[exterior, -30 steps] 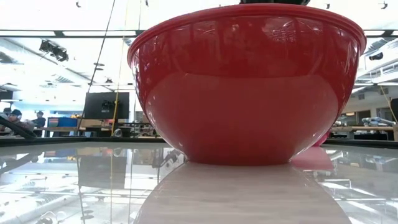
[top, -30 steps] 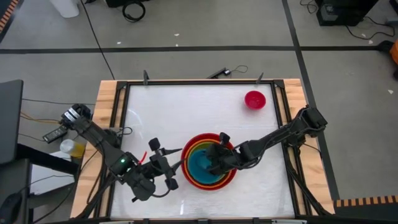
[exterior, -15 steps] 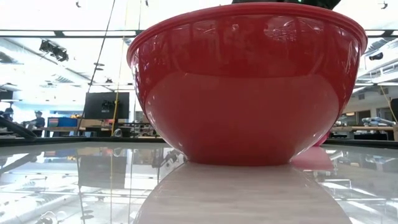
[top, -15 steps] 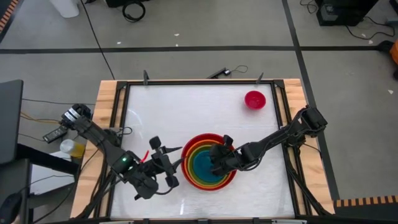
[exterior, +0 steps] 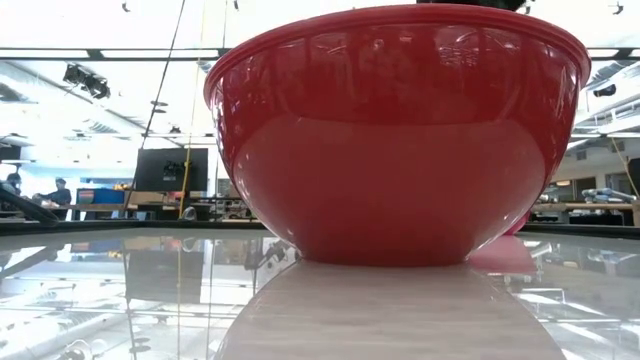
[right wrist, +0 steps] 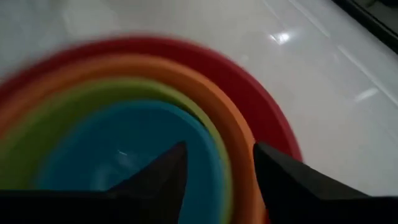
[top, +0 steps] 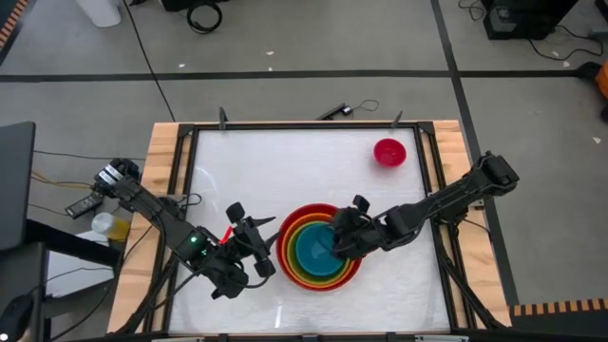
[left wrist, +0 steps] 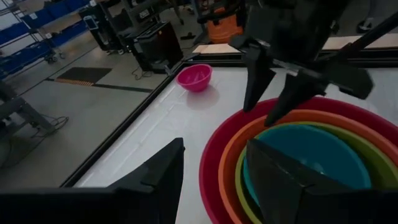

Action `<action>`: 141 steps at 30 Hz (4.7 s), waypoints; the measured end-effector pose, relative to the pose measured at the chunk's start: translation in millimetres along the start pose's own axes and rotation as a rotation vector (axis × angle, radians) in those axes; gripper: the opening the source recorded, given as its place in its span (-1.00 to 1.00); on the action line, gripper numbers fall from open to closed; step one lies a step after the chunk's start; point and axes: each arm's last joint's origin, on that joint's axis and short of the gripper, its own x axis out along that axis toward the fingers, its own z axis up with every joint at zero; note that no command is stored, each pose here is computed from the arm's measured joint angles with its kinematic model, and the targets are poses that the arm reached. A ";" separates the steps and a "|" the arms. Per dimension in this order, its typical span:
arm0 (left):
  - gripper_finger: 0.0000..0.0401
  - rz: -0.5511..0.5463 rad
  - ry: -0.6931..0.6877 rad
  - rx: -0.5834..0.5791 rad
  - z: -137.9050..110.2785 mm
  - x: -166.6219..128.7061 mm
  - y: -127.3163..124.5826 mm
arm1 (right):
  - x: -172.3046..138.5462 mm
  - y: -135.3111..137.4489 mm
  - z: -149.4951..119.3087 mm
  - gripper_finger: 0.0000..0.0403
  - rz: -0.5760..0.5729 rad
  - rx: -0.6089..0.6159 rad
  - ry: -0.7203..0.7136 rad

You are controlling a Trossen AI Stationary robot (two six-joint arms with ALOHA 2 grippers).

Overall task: Nest bowls inside each other
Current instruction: Stack the pink bowl on top of the blue bowl, then return to Home Position

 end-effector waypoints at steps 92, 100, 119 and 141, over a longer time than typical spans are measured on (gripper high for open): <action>-0.12 0.108 0.209 0.026 -23.2 80.2 13.2 | 3.5 -38.9 -39.2 -0.88 0.592 0.152 -0.117; -0.12 0.110 0.208 0.008 -23.3 80.0 13.1 | 7.6 -16.4 -61.2 -0.58 0.552 0.063 -0.100; -0.12 0.220 0.072 0.037 -22.2 52.2 9.0 | -64.6 -69.9 -24.0 -0.02 0.327 0.175 -0.436; -0.31 0.205 0.014 -0.071 -110.4 60.9 99.2 | -35.2 -111.6 -49.7 -0.94 0.195 -0.072 -0.775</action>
